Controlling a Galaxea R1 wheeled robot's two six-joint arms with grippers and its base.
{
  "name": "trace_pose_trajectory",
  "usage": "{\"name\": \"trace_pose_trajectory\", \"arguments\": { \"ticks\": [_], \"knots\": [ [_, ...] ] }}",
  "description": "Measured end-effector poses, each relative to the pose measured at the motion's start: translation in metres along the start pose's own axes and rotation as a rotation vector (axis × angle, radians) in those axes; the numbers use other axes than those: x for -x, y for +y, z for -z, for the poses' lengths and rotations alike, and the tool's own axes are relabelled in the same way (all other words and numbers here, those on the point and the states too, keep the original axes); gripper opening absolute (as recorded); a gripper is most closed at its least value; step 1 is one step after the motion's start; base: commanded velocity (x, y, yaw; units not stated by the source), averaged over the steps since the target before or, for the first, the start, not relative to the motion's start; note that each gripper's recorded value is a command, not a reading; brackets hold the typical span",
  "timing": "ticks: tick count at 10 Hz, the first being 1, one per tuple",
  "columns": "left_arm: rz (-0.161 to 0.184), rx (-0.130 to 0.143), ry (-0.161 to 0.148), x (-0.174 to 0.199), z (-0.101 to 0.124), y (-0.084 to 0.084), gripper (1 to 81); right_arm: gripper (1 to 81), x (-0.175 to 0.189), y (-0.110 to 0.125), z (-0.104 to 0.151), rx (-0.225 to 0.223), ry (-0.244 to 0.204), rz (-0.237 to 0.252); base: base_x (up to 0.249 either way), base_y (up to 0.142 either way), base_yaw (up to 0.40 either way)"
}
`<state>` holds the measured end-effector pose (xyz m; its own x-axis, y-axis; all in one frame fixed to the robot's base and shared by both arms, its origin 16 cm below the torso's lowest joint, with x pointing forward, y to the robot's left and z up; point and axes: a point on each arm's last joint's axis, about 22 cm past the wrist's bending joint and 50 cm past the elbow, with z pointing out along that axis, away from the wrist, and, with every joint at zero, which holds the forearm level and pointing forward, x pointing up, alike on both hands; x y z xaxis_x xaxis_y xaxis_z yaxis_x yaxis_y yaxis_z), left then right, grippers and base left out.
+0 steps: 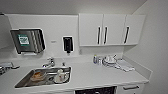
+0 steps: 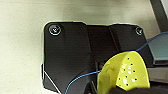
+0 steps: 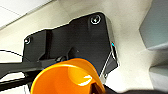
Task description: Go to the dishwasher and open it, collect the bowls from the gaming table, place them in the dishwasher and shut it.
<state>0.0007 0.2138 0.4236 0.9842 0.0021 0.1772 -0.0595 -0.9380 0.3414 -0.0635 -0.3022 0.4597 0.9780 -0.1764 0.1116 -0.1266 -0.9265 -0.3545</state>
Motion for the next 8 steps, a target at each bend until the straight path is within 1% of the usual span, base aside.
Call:
{"name": "trace_pose_trajectory", "arguments": {
  "ticks": [1, 2, 3, 4, 6, 7, 8],
  "knots": [
    [0.004, 0.027, 0.005, -0.001, 0.002, 0.003, 1.0, 1.0, 0.001, 0.000, 0.001, -0.002, 0.000, -0.001, 0.000, 0.000, 0.000],
    [0.008, 0.059, 0.007, -0.003, 0.007, 0.005, 1.0, 1.0, 0.001, -0.012, -0.002, -0.023, 0.000, -0.003, 0.000, 0.000, 0.000],
    [0.015, 0.091, 0.005, -0.002, 0.013, 0.006, 1.0, 1.0, 0.000, -0.017, -0.003, -0.030, 0.000, -0.004, 0.000, 0.000, 0.000],
    [0.030, 0.126, -0.008, 0.002, 0.021, 0.009, 1.0, 1.0, 0.003, -0.014, -0.002, -0.026, -0.008, -0.008, 0.000, 0.000, 0.000],
    [0.066, 0.202, -0.050, 0.014, 0.038, 0.020, 1.0, 1.0, 0.023, -0.013, 0.001, -0.017, -0.060, -0.028, 0.000, 0.000, 0.000],
    [0.086, 0.232, -0.062, 0.016, 0.051, 0.017, 1.0, 1.0, 0.032, -0.012, 0.002, -0.012, -0.087, -0.038, 0.000, 0.000, 0.000],
    [0.098, 0.236, -0.072, 0.016, 0.065, 0.002, 1.0, 1.0, 0.036, -0.011, 0.003, -0.008, -0.105, -0.045, 0.000, 0.000, 0.000]
  ]
}}
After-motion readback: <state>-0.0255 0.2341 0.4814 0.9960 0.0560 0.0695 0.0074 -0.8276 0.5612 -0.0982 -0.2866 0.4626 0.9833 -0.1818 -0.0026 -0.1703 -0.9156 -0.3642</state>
